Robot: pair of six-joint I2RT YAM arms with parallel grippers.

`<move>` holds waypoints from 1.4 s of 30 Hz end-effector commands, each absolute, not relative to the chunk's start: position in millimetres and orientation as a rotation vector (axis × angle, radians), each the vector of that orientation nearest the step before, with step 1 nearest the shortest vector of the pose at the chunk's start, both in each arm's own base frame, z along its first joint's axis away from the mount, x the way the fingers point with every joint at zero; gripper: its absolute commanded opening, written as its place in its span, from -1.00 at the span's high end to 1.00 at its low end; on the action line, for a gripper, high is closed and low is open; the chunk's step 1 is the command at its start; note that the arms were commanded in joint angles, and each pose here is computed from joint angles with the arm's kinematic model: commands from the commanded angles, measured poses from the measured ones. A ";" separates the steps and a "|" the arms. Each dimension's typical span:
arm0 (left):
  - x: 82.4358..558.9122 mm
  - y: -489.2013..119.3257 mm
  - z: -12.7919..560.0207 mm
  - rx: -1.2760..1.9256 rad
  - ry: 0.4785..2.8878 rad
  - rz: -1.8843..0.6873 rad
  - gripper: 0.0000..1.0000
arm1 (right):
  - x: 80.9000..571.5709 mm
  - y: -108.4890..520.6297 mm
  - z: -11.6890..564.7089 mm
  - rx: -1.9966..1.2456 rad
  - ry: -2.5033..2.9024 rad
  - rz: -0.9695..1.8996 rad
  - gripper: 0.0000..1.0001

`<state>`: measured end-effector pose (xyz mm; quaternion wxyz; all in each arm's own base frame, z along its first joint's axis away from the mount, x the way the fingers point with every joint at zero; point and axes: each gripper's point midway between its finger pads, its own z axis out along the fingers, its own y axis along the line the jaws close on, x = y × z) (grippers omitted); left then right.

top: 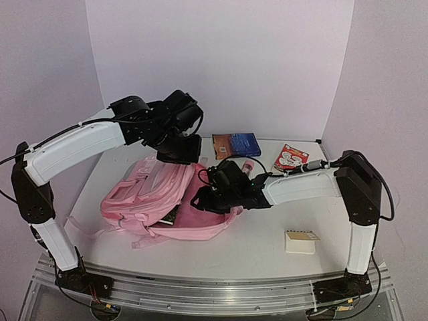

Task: Pack the student bag
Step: Place the book in the student bag.

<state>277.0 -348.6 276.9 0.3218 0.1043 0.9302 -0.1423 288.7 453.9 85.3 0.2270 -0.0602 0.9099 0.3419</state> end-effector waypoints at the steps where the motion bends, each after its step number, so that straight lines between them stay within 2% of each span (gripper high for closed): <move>1: 280.9 -353.2 331.9 0.220 2.300 -0.524 1.00 | 298.2 463.9 76.0 -0.234 2.526 0.869 0.12; 10: 281.0 -356.7 331.7 0.222 2.304 -0.537 1.00 | 311.3 480.5 51.6 -0.266 2.561 0.801 0.20; 28: 282.5 -371.5 331.1 0.252 2.296 -0.590 1.00 | 328.2 550.2 47.7 -0.310 2.536 0.990 0.24; 32: 283.5 -373.9 330.2 0.254 2.294 -0.594 1.00 | 332.8 563.3 46.6 -0.280 2.515 0.991 0.24; 37: 284.8 -377.3 329.2 0.258 2.291 -0.605 1.00 | 337.7 577.6 47.8 -0.245 2.452 0.920 0.14; 42: 285.8 -372.9 324.1 0.240 2.301 -0.577 1.00 | 341.0 566.4 51.8 -0.235 2.439 0.855 0.14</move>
